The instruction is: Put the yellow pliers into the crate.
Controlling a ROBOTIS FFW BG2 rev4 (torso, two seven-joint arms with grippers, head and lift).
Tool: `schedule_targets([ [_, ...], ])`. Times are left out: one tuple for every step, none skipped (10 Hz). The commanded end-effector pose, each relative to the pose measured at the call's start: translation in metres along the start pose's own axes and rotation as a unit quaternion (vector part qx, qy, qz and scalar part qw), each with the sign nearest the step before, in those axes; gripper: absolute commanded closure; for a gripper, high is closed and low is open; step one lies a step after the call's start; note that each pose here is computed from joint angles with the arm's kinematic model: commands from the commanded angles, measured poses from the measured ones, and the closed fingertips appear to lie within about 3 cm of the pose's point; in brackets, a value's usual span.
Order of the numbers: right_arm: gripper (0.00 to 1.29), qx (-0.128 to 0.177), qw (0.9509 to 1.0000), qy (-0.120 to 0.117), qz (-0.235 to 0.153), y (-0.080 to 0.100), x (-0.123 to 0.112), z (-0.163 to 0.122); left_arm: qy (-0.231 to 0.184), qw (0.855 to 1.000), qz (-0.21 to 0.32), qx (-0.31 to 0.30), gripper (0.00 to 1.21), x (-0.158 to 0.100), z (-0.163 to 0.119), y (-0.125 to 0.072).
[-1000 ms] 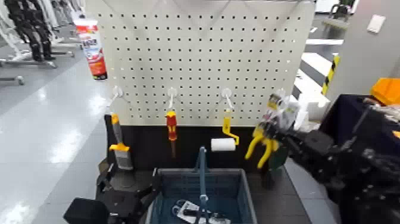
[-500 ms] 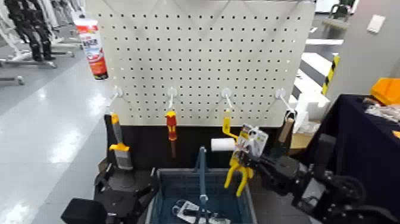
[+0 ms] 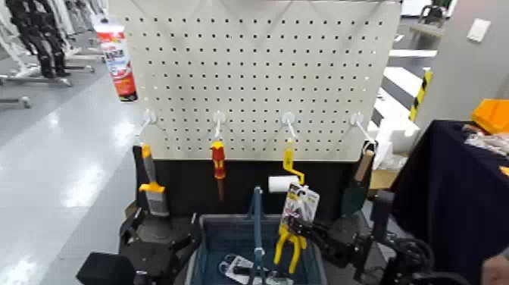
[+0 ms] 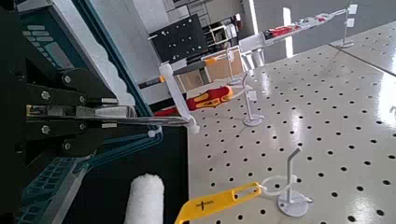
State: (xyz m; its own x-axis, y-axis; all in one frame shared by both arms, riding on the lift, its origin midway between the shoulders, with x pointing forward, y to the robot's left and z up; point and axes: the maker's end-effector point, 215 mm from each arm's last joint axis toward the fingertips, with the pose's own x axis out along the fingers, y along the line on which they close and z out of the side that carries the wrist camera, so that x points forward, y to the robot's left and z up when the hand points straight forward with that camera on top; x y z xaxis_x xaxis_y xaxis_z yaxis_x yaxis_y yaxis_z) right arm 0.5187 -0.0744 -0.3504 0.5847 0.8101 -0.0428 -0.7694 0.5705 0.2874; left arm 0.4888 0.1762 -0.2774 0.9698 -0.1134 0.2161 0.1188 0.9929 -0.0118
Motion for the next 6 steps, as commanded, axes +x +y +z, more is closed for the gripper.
schedule_targets([
  [1.10, -0.004, 0.9999, 0.013, 0.006, -0.001, 0.011, -0.015, -0.001, 1.000, -0.001, 0.000, 0.15, 0.001, 0.001, -0.001],
  [1.10, -0.004, 0.9997, 0.021, 0.010, -0.001, 0.015, -0.022, -0.001, 1.000, -0.001, 0.000, 0.15, 0.001, 0.001, -0.001],
  [1.10, -0.004, 0.9995, 0.027, 0.012, 0.001, 0.018, -0.028, -0.001, 1.000, -0.001, 0.000, 0.15, 0.001, 0.001, -0.001],
  [1.10, -0.004, 0.9993, 0.034, 0.013, 0.000, 0.018, -0.033, -0.001, 1.000, -0.002, -0.001, 0.15, 0.001, 0.001, -0.002],
  [1.10, -0.004, 0.9992, 0.038, 0.013, 0.000, 0.019, -0.037, -0.002, 1.000, -0.001, -0.001, 0.15, 0.001, 0.001, -0.002],
  [1.10, -0.006, 0.9990, 0.043, 0.011, -0.003, 0.018, -0.040, -0.002, 1.000, -0.001, -0.001, 0.15, 0.001, 0.001, -0.002],
])
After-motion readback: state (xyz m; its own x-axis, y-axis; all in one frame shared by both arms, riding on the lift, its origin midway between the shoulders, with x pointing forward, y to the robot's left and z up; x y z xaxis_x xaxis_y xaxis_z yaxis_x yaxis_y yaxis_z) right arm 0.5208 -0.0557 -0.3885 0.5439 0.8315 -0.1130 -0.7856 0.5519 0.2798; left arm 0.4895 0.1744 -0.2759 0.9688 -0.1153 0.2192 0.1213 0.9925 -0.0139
